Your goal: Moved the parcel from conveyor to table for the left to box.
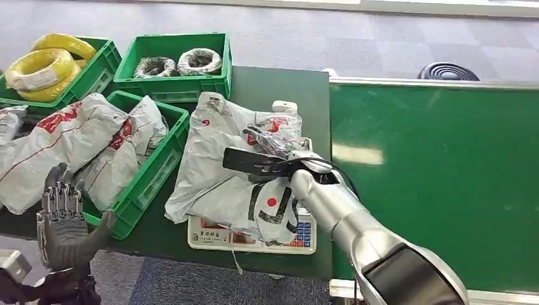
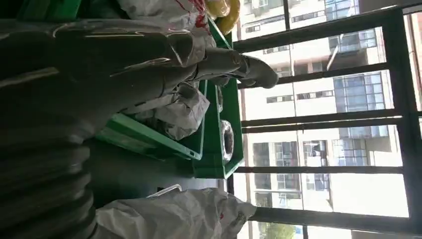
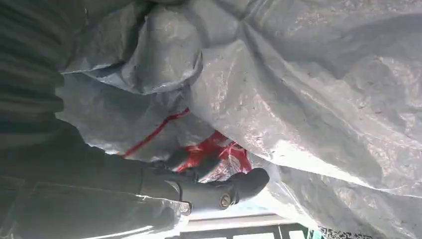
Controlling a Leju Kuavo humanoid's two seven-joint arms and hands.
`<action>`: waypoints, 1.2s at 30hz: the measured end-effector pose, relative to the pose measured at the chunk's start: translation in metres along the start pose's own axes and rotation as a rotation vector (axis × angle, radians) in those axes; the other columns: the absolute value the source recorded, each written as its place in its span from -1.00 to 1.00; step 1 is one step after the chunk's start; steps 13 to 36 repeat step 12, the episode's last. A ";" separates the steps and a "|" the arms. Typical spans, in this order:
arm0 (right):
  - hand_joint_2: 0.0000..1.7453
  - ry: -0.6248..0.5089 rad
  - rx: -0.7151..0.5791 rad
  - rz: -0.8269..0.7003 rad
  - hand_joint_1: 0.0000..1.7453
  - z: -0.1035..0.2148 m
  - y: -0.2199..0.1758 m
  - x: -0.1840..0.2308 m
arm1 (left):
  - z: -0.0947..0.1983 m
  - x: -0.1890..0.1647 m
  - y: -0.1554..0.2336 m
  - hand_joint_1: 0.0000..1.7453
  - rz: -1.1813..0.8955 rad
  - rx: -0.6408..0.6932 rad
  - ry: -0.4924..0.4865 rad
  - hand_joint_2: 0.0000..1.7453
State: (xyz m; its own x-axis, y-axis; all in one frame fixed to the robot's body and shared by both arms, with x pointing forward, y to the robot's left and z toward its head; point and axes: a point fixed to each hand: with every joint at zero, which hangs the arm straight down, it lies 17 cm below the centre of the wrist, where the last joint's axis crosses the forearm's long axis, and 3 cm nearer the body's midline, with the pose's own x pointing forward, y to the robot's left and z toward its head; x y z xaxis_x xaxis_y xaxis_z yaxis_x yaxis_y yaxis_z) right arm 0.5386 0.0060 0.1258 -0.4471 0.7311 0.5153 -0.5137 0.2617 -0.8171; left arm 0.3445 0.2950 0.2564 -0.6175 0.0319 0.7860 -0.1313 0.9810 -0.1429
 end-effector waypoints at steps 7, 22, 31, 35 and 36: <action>1.00 -0.223 -0.242 -0.127 -1.00 0.005 -0.043 0.037 | -0.031 -0.022 -0.039 -1.00 -0.243 -0.147 0.064 1.00; 1.00 -0.351 -0.683 -0.282 -1.00 0.052 -0.138 0.038 | -0.059 -0.054 -0.090 -1.00 -0.450 -0.320 0.064 1.00; 1.00 -0.351 -0.683 -0.282 -1.00 0.052 -0.138 0.038 | -0.059 -0.054 -0.090 -1.00 -0.450 -0.320 0.064 1.00; 1.00 -0.351 -0.683 -0.282 -1.00 0.052 -0.138 0.038 | -0.059 -0.054 -0.090 -1.00 -0.450 -0.320 0.064 1.00; 1.00 -0.351 -0.683 -0.282 -1.00 0.052 -0.138 0.038 | -0.059 -0.054 -0.090 -1.00 -0.450 -0.320 0.064 1.00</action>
